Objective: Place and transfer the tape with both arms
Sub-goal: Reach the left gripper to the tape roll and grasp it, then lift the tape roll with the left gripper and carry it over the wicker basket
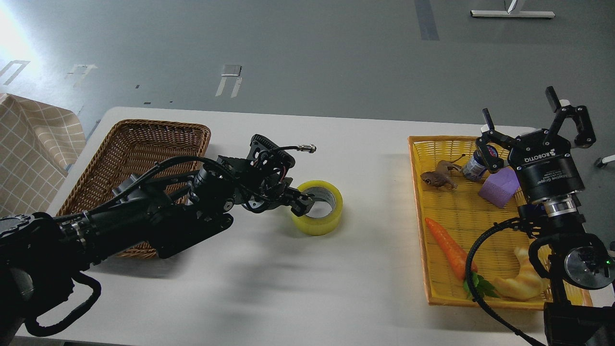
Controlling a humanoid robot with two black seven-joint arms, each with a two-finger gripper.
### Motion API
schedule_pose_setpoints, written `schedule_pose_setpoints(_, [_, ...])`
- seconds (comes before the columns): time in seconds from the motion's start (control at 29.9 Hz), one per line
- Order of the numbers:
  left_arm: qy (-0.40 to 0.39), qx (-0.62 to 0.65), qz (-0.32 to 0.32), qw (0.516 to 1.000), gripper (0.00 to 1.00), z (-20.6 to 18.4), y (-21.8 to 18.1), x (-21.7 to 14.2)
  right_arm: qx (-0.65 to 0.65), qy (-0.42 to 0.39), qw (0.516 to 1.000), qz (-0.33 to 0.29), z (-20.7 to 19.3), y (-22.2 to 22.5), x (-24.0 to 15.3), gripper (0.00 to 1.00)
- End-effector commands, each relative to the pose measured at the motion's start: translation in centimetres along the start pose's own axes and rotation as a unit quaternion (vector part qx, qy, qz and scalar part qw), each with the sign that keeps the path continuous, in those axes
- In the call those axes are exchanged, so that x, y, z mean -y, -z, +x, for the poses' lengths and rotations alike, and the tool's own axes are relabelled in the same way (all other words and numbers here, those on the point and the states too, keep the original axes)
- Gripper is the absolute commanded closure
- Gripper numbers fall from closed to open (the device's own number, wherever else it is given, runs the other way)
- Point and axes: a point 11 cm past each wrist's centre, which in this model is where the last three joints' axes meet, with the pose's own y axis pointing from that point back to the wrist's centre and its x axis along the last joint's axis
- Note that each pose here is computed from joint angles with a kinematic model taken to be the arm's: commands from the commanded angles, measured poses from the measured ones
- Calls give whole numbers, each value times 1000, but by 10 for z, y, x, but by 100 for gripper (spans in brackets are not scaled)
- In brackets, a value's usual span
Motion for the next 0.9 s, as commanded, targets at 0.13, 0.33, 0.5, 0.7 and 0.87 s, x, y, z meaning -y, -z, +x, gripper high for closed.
schedule_pose_setpoints(0.13, [-8,-2,-20,1000,100,1,2,-2,0,0,1000,0,0,0,0,0])
schedule_pose_setpoints(0.33, [-61,3,-19,998,100,50,13,-23,0,-1,1000,-1,1,-1,0,0])
schedule_pose_setpoints(0.5, [-100,-20,-7,995,100,92,45,-60,0,-1,1000,-1,1,-1,0,0])
schedule_pose_setpoints(0.7, [-107,-31,58,992,100,88,109,-101,1,-2,1000,-1,1,-1,-1,0])
schedule_pose_setpoints(0.87, [-96,-45,97,990,100,64,153,-130,2,-2,1000,-1,1,-1,-1,0])
